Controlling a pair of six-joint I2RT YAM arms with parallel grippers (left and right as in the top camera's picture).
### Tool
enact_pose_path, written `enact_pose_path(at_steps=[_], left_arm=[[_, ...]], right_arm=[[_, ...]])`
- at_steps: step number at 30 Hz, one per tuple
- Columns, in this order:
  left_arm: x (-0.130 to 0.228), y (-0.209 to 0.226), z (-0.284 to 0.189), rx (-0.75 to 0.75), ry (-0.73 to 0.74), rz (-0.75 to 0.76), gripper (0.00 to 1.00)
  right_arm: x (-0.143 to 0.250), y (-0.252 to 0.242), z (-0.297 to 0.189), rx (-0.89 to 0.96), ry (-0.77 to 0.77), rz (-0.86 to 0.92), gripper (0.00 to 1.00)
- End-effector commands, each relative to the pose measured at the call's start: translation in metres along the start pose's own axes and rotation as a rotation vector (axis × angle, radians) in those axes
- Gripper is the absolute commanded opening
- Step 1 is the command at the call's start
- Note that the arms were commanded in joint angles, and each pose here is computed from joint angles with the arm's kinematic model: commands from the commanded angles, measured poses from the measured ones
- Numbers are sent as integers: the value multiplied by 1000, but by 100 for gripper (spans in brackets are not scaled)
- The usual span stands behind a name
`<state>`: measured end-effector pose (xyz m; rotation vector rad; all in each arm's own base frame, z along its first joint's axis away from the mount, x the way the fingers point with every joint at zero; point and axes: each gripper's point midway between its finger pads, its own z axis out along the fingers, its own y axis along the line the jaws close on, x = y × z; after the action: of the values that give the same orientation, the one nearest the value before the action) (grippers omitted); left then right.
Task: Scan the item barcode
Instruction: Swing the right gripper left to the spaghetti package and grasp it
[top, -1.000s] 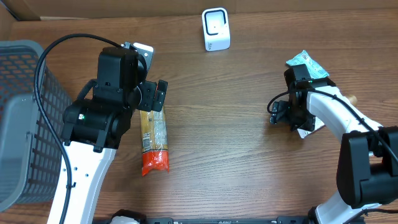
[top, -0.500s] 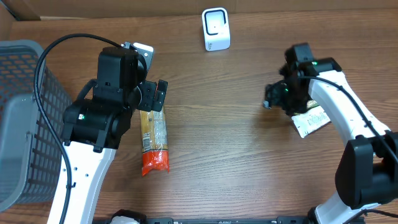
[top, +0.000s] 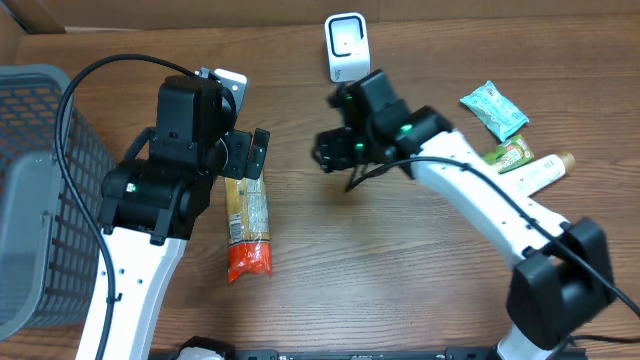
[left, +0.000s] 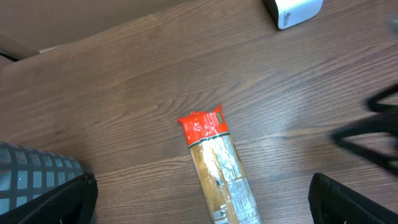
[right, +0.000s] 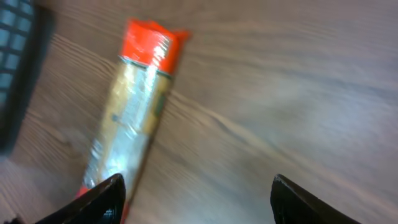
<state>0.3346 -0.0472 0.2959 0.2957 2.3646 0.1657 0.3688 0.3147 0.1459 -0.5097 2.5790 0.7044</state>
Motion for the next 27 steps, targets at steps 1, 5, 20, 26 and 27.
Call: enact_pose_path(at_steps=[1, 5, 20, 26, 27], left_arm=[[-2, 2, -1, -10, -5, 15, 99], [-2, 2, -1, -10, -5, 15, 99], [-2, 2, -1, -10, -5, 15, 100], [-2, 2, -1, -10, -5, 15, 100], [-2, 2, -1, -10, -5, 15, 100]], right_arm=[[-2, 15, 33, -21, -8, -9, 75], [-3, 25, 71, -46, -37, 50, 77], [10, 80, 136, -68, -142, -98, 82], [28, 89, 155, -30, -137, -165, 78], [31, 89, 159, -29, -131, -167, 77]])
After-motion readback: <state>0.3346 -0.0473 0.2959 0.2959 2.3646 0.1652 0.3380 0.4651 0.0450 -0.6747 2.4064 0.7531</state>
